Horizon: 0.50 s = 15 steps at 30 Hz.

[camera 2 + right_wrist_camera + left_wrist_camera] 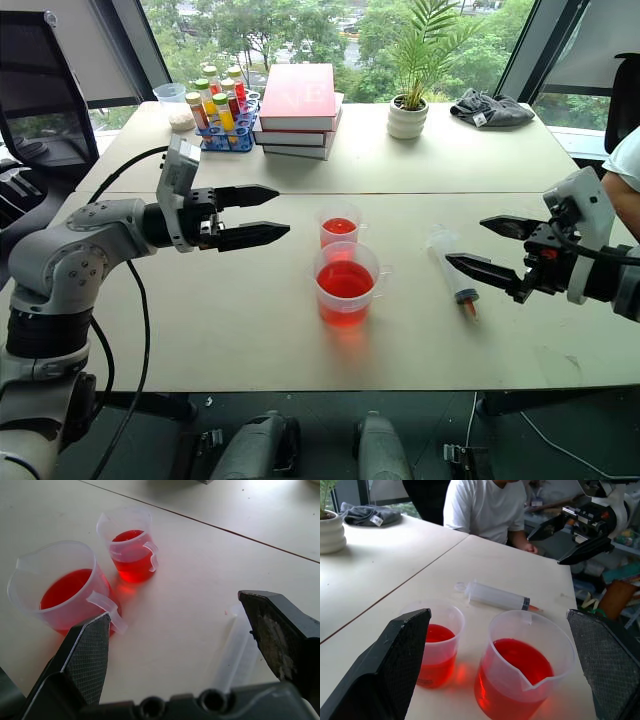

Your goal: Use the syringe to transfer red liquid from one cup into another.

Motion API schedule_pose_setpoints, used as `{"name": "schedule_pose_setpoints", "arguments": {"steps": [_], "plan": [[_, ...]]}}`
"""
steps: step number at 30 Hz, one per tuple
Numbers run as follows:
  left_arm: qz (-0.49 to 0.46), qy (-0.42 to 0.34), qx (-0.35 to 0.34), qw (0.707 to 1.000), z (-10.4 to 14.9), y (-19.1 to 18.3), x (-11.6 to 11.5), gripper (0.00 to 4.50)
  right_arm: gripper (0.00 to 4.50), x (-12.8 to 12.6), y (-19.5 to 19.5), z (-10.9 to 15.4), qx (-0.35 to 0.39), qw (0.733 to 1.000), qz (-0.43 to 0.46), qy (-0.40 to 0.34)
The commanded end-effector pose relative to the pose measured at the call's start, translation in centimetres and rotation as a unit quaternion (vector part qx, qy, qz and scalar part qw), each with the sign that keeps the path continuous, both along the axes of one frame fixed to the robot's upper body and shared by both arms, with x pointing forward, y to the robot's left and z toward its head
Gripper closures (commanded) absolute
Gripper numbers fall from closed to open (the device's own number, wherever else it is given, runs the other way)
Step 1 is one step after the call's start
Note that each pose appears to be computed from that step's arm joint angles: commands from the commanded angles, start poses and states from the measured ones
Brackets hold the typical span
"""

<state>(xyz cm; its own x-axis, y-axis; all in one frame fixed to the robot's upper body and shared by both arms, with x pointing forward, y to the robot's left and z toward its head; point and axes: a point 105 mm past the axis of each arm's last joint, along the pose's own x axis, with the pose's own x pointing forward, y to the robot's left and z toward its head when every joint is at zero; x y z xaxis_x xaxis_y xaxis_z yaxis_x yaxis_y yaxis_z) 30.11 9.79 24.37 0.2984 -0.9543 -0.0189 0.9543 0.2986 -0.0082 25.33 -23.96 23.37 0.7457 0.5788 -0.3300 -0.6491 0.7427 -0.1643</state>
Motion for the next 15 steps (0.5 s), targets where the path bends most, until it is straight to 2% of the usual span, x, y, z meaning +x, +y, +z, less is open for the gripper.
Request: {"name": "schedule_pose_setpoints", "arguments": {"steps": [1,8,15], "plan": [[0.007,-0.025,-0.013,1.0,1.0,0.4,0.1,0.0,0.02,-0.2,-0.1,1.1,-0.007,1.0,-0.001,-0.021],[0.002,-0.024,-0.025,0.999,1.5,0.3,0.3,0.0,0.02,0.1,-0.2,1.1,-0.007,1.0,-0.011,-0.016],[0.0,-0.022,-0.015,1.0,1.3,0.2,0.2,0.0,0.02,1.0,-1.3,0.4,-0.016,0.998,-0.058,0.0]]}}
